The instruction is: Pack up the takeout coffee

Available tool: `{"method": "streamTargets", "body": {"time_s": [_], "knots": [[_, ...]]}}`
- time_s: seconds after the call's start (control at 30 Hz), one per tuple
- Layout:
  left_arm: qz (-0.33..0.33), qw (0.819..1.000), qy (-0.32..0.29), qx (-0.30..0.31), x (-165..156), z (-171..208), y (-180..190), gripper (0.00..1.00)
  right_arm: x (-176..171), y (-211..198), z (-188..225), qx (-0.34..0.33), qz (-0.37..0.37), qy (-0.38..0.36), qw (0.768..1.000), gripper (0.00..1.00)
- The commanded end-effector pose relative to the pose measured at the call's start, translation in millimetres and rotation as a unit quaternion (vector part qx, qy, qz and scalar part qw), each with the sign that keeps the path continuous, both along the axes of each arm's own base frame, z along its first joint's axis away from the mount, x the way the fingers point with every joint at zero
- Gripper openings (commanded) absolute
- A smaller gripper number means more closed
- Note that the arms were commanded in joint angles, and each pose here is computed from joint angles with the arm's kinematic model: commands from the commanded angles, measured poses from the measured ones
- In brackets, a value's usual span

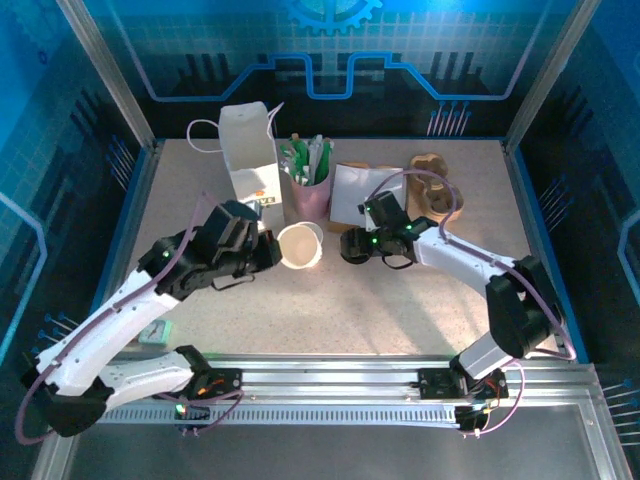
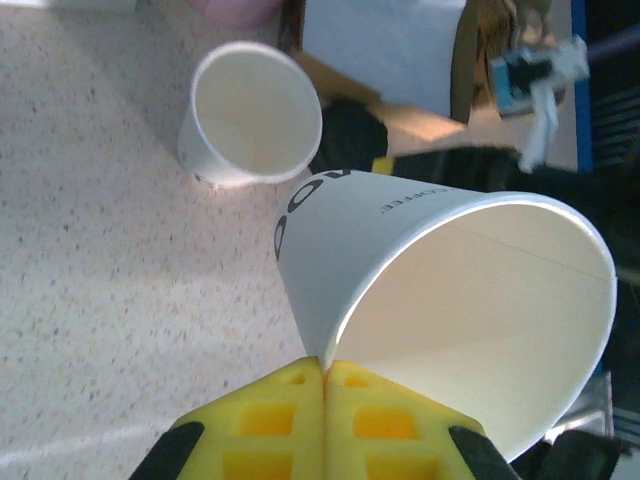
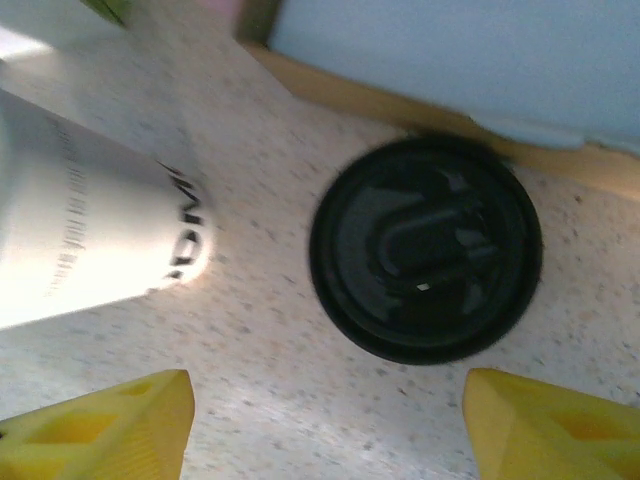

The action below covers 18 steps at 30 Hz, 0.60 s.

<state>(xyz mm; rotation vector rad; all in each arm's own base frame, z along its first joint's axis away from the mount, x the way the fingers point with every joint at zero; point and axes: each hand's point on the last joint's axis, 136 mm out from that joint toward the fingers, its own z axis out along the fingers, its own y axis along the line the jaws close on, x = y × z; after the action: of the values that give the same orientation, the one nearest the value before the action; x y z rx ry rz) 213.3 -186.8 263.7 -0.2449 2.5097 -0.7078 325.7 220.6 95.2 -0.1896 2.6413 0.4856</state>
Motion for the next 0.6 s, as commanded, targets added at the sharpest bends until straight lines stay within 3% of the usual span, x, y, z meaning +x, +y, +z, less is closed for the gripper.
{"method": "streamTargets", "body": {"time_s": [0.0,0.23,0.57], "knots": [[-0.025,0.997,0.036,0.059,-25.6,-31.2,2.5,0.00,4.7,-10.9,-5.0,-0.050,0.002,0.005,0.999,0.73],[-0.051,0.993,0.073,0.082,-28.1,-92.8,-22.8,0.00,18.4,-12.7,-14.2,-0.092,0.002,0.011,0.996,0.76],[-0.072,0.985,0.101,0.120,-18.6,-135.6,-39.2,0.00,24.6,-5.2,-26.6,-0.119,0.017,0.019,0.993,0.82]]}}
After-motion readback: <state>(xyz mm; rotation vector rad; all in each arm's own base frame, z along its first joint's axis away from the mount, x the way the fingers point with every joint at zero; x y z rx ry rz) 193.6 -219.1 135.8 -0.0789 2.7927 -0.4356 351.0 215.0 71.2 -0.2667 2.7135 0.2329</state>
